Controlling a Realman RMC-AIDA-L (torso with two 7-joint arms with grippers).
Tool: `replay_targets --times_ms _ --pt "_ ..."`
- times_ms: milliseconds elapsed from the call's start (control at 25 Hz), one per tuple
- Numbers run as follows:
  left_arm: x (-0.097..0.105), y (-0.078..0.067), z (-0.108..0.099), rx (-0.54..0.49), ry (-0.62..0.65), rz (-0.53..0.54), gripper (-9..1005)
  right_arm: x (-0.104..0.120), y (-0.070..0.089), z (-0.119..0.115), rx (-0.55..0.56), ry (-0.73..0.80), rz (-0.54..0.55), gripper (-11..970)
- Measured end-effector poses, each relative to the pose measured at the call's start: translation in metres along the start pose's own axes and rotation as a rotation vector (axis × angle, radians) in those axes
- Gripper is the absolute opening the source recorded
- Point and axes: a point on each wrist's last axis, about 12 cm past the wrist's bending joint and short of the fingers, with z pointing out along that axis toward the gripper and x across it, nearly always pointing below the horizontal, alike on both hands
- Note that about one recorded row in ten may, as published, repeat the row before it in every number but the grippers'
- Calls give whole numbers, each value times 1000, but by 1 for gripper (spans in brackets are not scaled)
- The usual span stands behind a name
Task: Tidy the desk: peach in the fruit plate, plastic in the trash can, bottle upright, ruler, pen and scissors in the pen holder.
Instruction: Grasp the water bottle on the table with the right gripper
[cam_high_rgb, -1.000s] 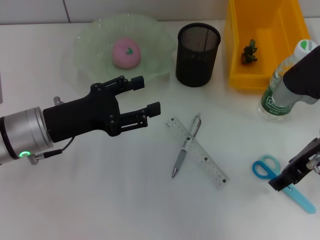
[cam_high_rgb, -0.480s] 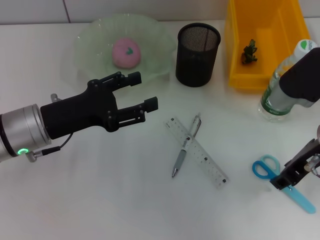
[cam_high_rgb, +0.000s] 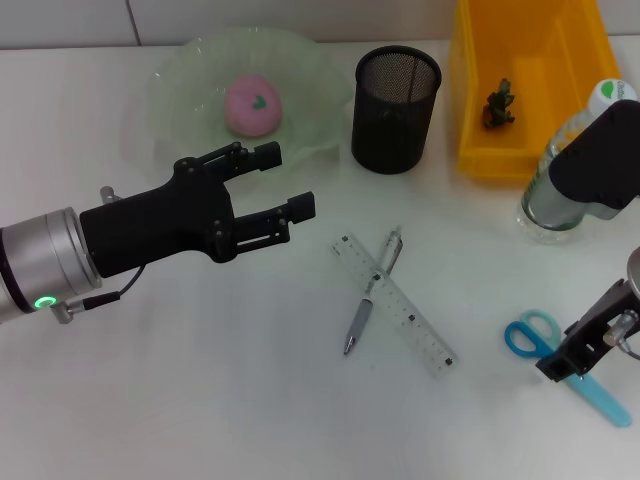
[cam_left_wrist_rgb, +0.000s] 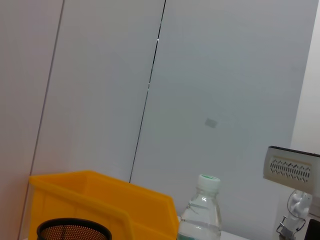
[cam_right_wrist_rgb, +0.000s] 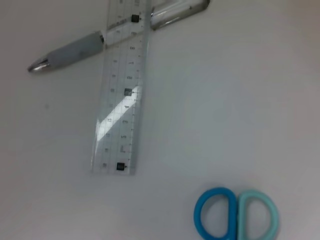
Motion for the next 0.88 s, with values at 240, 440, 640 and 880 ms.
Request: replay_targets --times_ms 240,440,640,880 --pt "0 0 -1 -2 -1 -1 741 2 -8 -15 5 -75 21 539" --pt "1 0 -1 -5 -1 -3 741 14 -24 -34 -63 -223 73 542" --pt "1 0 -4 -14 -10 -6 740 42 -46 -52 -203 -473 101 544" --pt "0 0 -3 -15 -9 -4 739 91 -63 -66 -274 -845 81 670"
